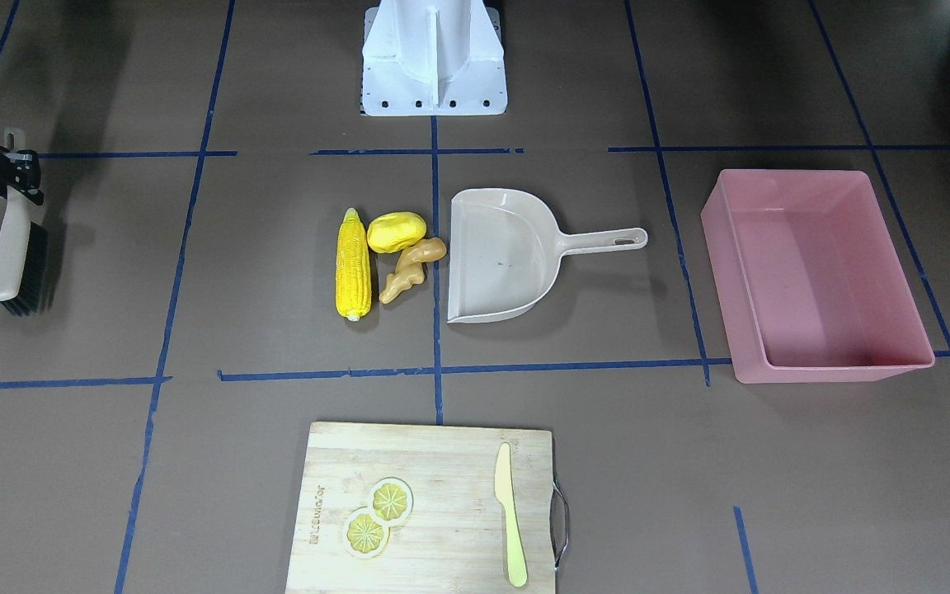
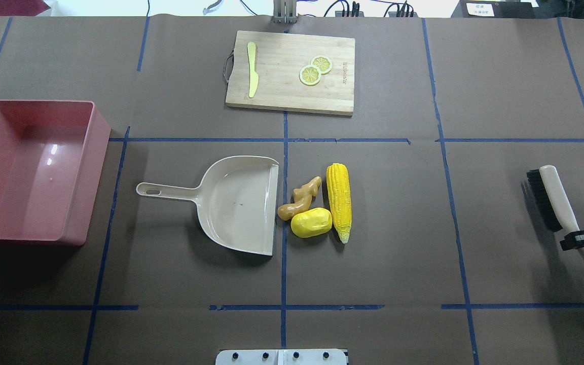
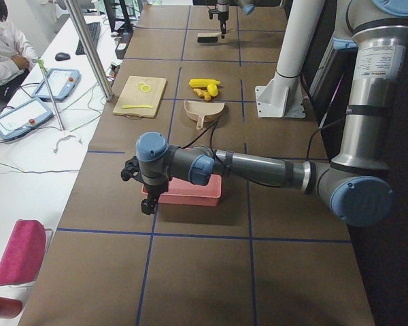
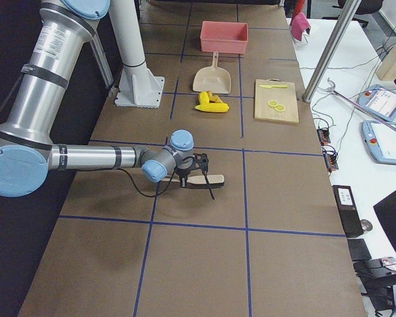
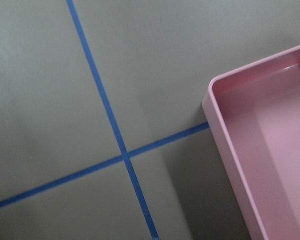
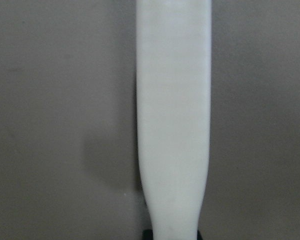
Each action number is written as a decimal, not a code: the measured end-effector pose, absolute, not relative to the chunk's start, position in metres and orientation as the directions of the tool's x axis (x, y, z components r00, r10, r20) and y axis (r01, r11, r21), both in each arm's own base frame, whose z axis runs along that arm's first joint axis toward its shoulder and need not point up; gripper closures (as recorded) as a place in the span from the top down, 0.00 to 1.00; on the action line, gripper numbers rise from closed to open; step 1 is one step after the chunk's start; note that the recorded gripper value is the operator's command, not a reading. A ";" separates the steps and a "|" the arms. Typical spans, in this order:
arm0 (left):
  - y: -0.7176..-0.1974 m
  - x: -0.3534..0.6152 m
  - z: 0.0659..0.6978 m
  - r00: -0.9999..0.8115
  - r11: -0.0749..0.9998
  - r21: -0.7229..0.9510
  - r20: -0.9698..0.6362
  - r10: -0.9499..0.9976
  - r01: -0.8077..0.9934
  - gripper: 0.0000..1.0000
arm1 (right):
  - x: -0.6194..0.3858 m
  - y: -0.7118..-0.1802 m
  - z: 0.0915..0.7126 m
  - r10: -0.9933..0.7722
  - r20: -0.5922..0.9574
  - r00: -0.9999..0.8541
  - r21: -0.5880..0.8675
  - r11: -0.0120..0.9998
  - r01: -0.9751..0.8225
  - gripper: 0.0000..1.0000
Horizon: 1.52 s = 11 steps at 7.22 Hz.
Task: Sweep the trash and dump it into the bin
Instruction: 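Reach the left gripper to the beige dustpan handle and grasp it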
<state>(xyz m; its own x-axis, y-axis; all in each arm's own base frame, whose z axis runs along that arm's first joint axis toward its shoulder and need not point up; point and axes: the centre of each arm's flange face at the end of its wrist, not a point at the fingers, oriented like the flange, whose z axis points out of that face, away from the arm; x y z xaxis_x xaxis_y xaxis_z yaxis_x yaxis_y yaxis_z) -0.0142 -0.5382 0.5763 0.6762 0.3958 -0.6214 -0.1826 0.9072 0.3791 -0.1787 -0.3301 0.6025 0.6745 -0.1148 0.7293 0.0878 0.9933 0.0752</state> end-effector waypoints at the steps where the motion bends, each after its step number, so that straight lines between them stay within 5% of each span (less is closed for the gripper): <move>1: -0.542 -0.009 0.565 0.667 0.870 0.456 -0.591 0.453 -0.187 1.00 | -0.180 -0.334 0.594 -0.116 0.738 0.665 0.084 0.993 0.080 0.00; 4: -0.551 0.045 0.506 0.548 0.678 0.701 -0.487 0.680 -0.219 1.00 | -0.189 -0.347 0.581 -0.125 0.743 0.658 0.109 0.992 0.066 0.00; 8: -0.569 0.172 0.358 0.291 0.515 0.829 -0.448 0.845 -0.220 1.00 | -0.191 -0.351 0.579 -0.128 0.742 0.658 0.117 0.991 0.062 0.00; 11: -0.518 0.292 0.314 0.091 0.307 0.910 -0.293 0.952 -0.279 1.00 | -0.191 -0.351 0.578 -0.130 0.742 0.658 0.119 0.991 0.061 0.00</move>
